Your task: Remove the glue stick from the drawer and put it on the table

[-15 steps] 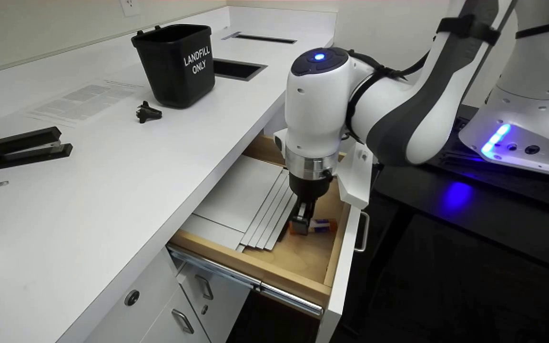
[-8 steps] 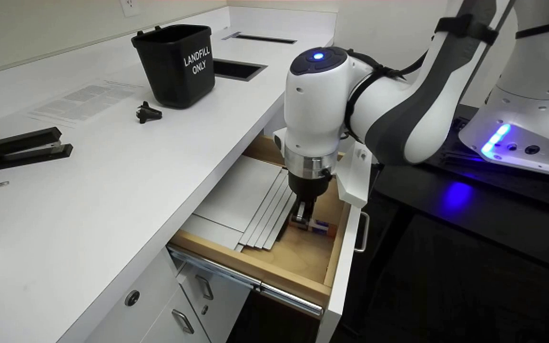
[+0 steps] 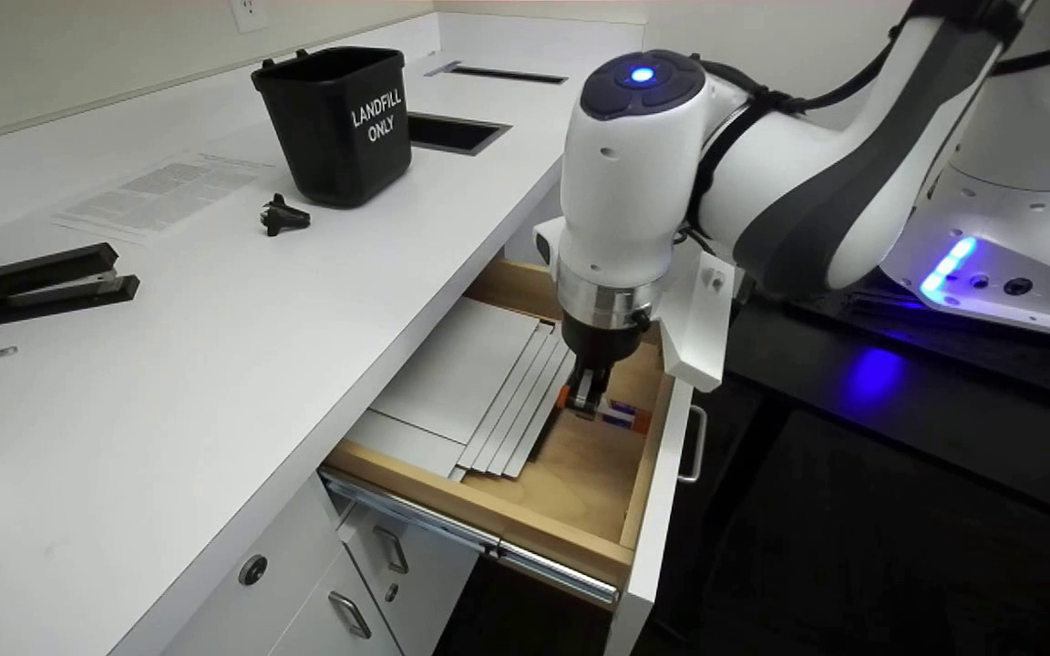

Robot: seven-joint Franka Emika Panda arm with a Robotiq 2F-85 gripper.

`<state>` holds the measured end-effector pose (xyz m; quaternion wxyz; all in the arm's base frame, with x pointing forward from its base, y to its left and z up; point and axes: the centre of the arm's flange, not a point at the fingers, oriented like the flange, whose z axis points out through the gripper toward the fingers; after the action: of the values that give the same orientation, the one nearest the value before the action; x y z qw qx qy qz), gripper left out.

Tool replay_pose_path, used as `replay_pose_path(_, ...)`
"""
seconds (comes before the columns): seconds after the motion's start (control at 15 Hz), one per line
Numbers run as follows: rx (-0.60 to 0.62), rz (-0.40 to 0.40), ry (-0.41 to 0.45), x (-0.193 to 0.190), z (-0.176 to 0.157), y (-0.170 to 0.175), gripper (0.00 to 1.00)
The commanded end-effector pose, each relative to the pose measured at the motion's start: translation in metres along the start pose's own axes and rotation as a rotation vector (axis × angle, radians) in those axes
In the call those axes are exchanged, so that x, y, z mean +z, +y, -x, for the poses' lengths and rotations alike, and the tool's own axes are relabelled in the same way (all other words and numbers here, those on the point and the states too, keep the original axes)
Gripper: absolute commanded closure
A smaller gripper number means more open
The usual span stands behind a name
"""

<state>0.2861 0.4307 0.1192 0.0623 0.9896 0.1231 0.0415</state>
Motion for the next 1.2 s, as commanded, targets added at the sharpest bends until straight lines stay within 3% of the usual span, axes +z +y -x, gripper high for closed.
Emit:
replay_pose_path(0.0, 0.03, 0.07, 0.048, -0.064, 0.027, 0.013, 0.87)
replay_pose_path(0.33, 0.056, 0.14, 0.183, -0.105, 0.034, 0.023, 0.87)
replay_pose_path(0.47, 0.035, 0.139, 0.185, -0.09, 0.02, 0.011, 0.87)
replay_pose_path(0.53, 0.032, 0.138, 0.19, -0.094, 0.022, 0.011, 0.7)
replay_pose_path(0.8, 0.034, 0.139, 0.175, -0.088, 0.021, 0.011, 0.7)
replay_pose_path(0.87, 0.035, 0.14, 0.175, -0.088, 0.021, 0.011, 0.87)
replay_pose_path(1.13, 0.204, 0.108, 0.317, -0.136, 0.001, 0.021, 0.87)
